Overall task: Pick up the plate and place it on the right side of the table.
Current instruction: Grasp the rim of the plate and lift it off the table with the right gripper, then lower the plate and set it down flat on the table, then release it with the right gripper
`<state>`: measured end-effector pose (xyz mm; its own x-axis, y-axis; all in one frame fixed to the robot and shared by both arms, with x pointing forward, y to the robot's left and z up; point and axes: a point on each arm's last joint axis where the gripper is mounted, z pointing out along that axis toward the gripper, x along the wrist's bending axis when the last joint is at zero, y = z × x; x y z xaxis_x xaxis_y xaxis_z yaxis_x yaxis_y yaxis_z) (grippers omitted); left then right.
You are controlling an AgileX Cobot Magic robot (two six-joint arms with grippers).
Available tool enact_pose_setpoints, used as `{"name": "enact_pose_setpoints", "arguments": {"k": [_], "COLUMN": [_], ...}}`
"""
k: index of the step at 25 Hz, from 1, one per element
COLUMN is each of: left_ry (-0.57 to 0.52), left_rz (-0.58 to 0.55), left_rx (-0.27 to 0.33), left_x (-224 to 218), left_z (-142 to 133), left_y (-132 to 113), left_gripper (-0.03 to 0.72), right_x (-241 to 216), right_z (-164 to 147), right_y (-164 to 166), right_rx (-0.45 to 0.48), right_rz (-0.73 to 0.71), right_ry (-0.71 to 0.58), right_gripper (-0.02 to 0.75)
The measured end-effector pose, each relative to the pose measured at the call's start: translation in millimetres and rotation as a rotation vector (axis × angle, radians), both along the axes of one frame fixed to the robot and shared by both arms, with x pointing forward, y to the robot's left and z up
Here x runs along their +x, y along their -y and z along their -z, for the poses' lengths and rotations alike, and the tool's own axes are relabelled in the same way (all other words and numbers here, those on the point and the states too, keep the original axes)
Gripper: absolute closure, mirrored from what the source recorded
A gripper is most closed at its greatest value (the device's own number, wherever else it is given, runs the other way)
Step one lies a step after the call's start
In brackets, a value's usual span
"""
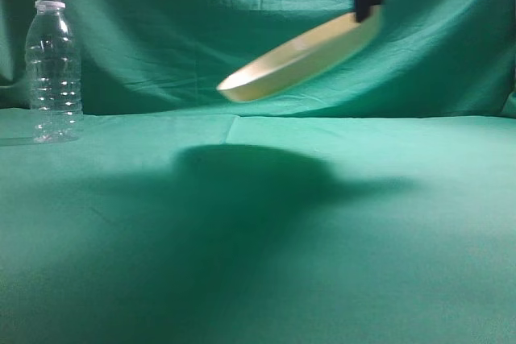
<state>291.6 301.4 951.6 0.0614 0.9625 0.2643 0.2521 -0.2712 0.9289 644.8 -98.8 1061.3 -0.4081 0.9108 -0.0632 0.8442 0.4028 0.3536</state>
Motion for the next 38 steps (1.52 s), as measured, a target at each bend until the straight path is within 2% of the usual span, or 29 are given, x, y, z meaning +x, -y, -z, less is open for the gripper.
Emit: {"name": "enact_pose_setpoints", "arguments": {"k": [6,13,19,25,26,27,32,33,34,38], "left_ry": [0.000,0.000,0.000,0.000,0.000,0.000,0.000,0.000,0.000,0.000], "left_rz": [0.000,0.000,0.000,0.000,0.000,0.000,0.000,0.000,0.000,0.000], "left_rx": [0.000,0.000,0.000,0.000,0.000,0.000,0.000,0.000,0.000,0.000], "left_x": [0,0,0,0,0,0,0,0,0,0], "left_z": [0,0,0,0,0,0,0,0,0,0], "left_y": [0,0,0,0,0,0,0,0,0,0], "left_gripper": [0.688,0.688,0.688,0.688,0.688,0.688,0.688,0.688,0.688,0.688], "right_x": [-4,-35,-55,-64,-64,-64,-65,-66,-67,-71], "right_z": [-5,24,81,103,105,105,105,102,98,54], "right_y": [90,167,199,206,206,206,206,206,206,206], "right_rx": [-0.023,-0.027,-0.016,0.007,0.010,0.011,0.013,0.013,0.011,0.035], "right_rz": [0.185,0.352,0.446,0.471,0.471,0.474,0.482,0.485,0.489,0.501], "right_ry": [-0.038,-0.074,-0.102,-0.070,-0.058,-0.056,-0.058,-0.059,-0.064,0.000], "right_gripper": [0.738,0.738,0.738,0.738,0.665,0.665,0.372,0.333,0.316,0.332]}}
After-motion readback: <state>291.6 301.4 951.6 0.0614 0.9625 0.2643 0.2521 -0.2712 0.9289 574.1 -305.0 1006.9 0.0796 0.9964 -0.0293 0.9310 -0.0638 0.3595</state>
